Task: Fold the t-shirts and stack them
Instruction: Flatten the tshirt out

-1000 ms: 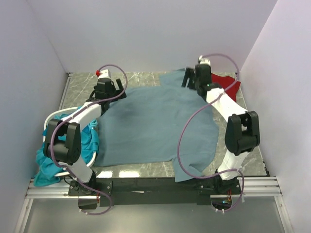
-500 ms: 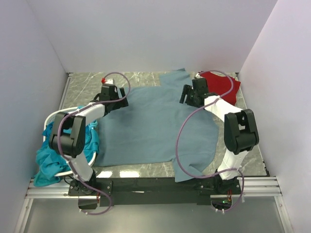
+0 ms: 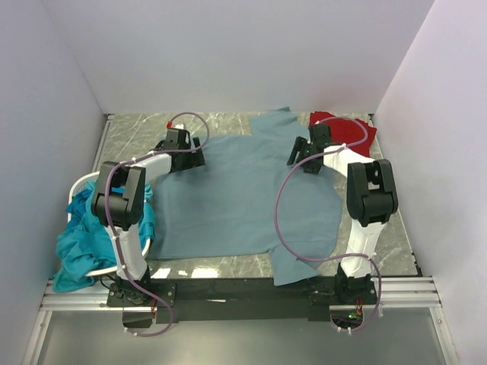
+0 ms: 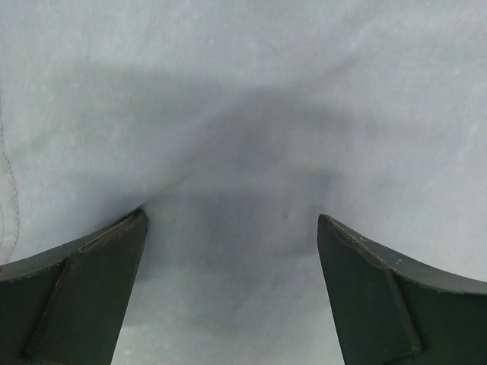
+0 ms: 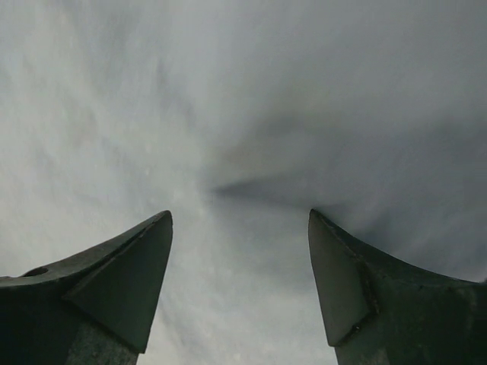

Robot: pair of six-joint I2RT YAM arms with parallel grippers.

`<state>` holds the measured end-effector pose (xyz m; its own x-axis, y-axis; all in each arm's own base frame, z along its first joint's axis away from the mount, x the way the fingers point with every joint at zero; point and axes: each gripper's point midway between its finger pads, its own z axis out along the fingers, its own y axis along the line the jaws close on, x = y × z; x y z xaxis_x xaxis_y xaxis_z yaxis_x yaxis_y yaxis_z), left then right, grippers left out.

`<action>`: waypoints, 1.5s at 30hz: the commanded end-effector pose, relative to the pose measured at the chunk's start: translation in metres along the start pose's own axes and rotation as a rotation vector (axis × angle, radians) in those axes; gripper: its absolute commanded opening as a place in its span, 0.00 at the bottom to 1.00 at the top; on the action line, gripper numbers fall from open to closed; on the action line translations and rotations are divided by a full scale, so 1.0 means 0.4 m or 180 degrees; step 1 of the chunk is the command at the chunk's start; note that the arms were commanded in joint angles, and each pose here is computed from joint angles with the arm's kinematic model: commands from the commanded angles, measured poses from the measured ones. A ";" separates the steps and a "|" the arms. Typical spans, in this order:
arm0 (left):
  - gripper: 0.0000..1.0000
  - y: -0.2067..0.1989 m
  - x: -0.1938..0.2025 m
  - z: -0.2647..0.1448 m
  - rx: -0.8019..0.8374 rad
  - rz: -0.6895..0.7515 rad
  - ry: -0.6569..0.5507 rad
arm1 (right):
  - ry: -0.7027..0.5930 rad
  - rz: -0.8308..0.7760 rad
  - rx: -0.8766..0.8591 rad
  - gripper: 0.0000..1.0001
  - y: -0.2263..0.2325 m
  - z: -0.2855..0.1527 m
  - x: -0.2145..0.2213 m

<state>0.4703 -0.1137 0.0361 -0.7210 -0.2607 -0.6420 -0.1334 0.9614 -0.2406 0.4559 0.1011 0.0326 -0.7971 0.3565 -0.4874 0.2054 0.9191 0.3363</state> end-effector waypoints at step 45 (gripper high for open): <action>0.99 -0.023 0.121 -0.155 0.0144 -0.0191 -0.0279 | 0.0068 -0.0071 0.0122 0.72 -0.026 -0.107 0.185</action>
<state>0.3824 -0.1198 0.0373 -0.6921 -0.2907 -0.6607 -0.1577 0.9541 -0.2546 0.3643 0.1134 0.0262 -0.8310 0.3172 -0.4570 0.1887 0.9335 0.3049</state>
